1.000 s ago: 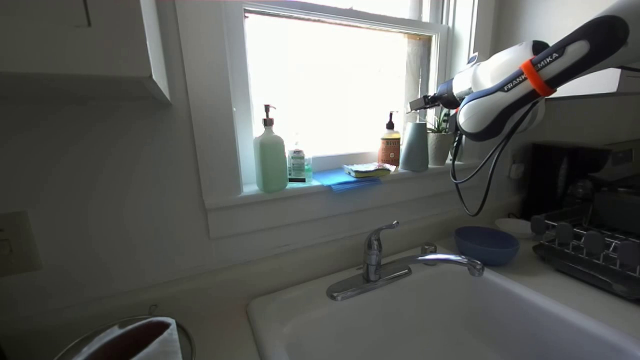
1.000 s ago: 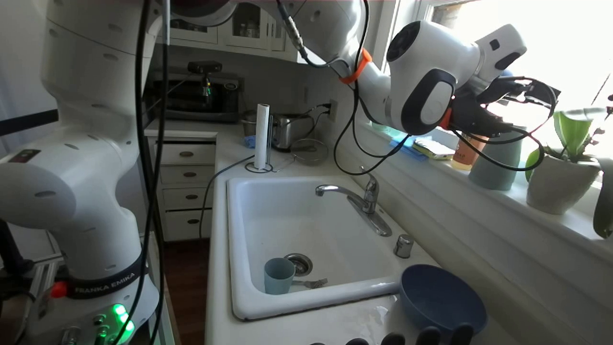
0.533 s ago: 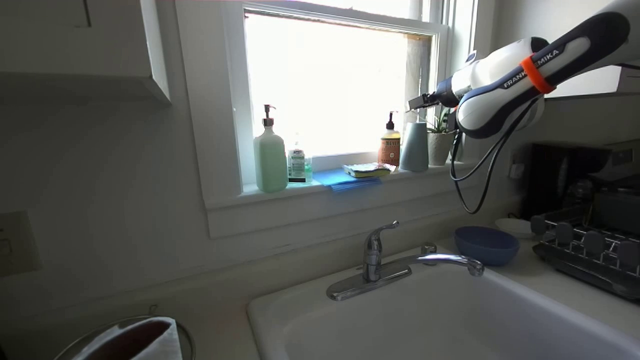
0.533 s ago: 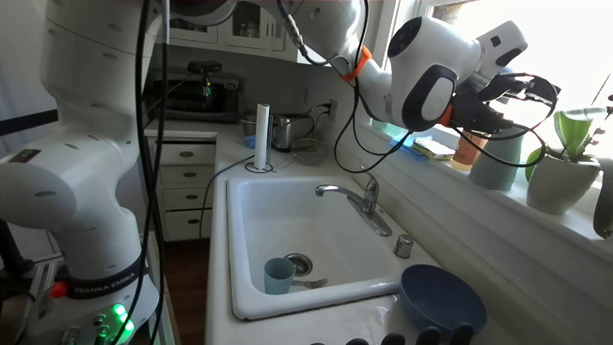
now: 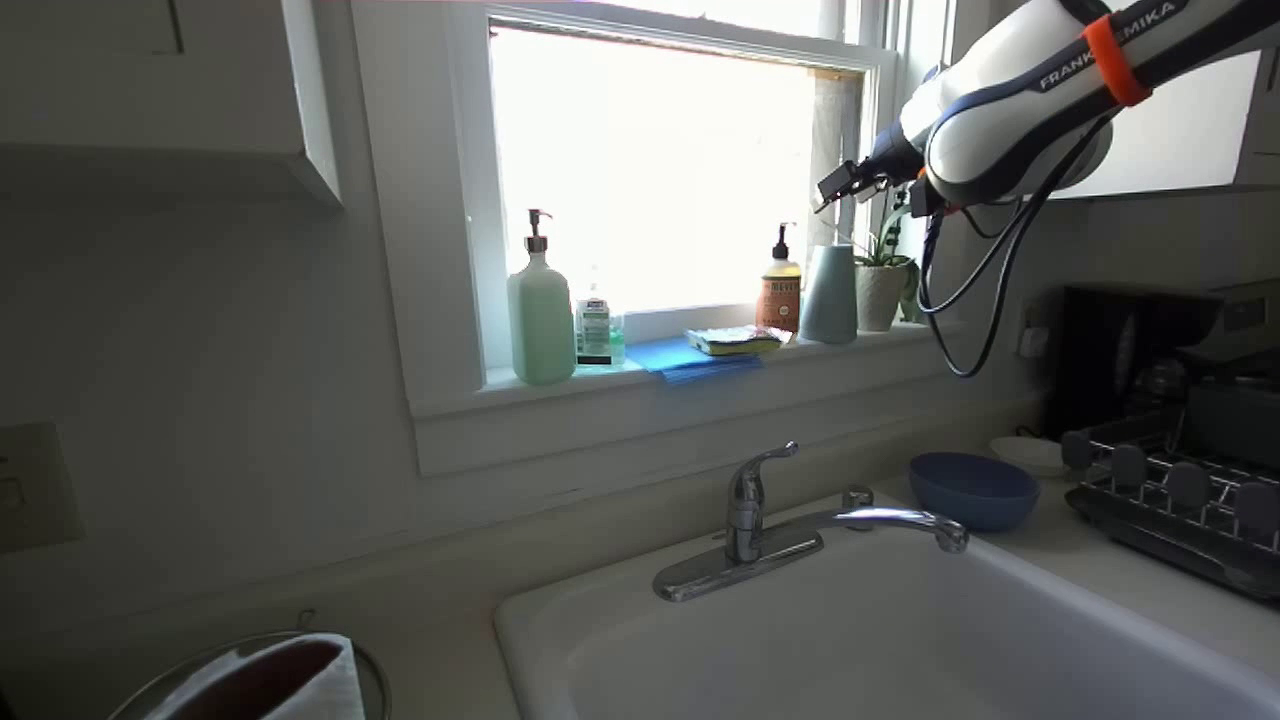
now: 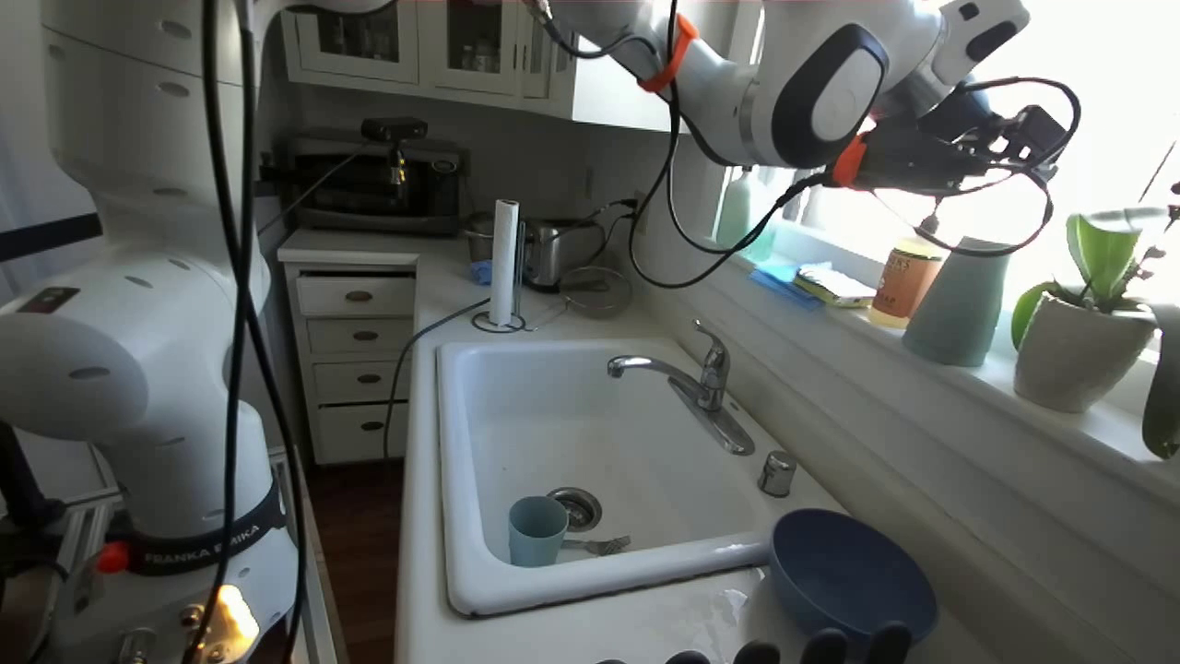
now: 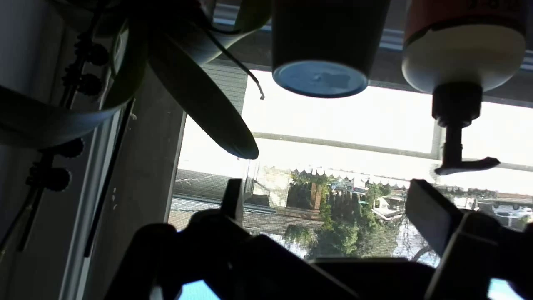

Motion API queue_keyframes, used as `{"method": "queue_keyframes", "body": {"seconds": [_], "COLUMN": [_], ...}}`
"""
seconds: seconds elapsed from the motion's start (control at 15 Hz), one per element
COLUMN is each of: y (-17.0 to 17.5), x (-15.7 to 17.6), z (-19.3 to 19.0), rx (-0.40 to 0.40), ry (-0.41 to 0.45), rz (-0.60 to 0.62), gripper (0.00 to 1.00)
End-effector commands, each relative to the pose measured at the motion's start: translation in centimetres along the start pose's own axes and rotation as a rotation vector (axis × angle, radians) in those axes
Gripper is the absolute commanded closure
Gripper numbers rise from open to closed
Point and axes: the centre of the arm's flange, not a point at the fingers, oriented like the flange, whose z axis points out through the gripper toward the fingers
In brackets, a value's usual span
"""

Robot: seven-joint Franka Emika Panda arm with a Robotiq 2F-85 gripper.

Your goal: Put the grey cup on the window edge

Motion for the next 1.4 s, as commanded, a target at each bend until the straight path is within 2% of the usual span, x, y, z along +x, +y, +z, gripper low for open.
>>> {"method": "queue_keyframes", "body": {"seconds": [0.0,0.2,0.47,0.67,0.8,0.93,1.2,1.27,1.33], "y": [0.5,1.2,1.4,0.8,0.5,0.1,0.0,0.0,0.1], "x": [2.8,4.7,6.3,7.0,7.3,7.5,8.1,8.1,7.4], "z": [-2.2,-3.6,-5.2,-6.2,-6.9,-7.5,-8.3,-8.4,-8.1], "rx": [-0.041,-0.098,-0.164,-0.168,-0.169,-0.179,-0.208,-0.209,-0.179], "ry": [-0.104,-0.178,-0.362,-0.501,-0.565,-0.603,-0.6,-0.579,-0.594], "rz": [-0.021,-0.011,0.006,0.022,0.025,0.028,0.041,0.041,0.032], "gripper": [0.0,0.0,0.0,0.0,0.0,0.0,0.0,0.0,0.0]}}
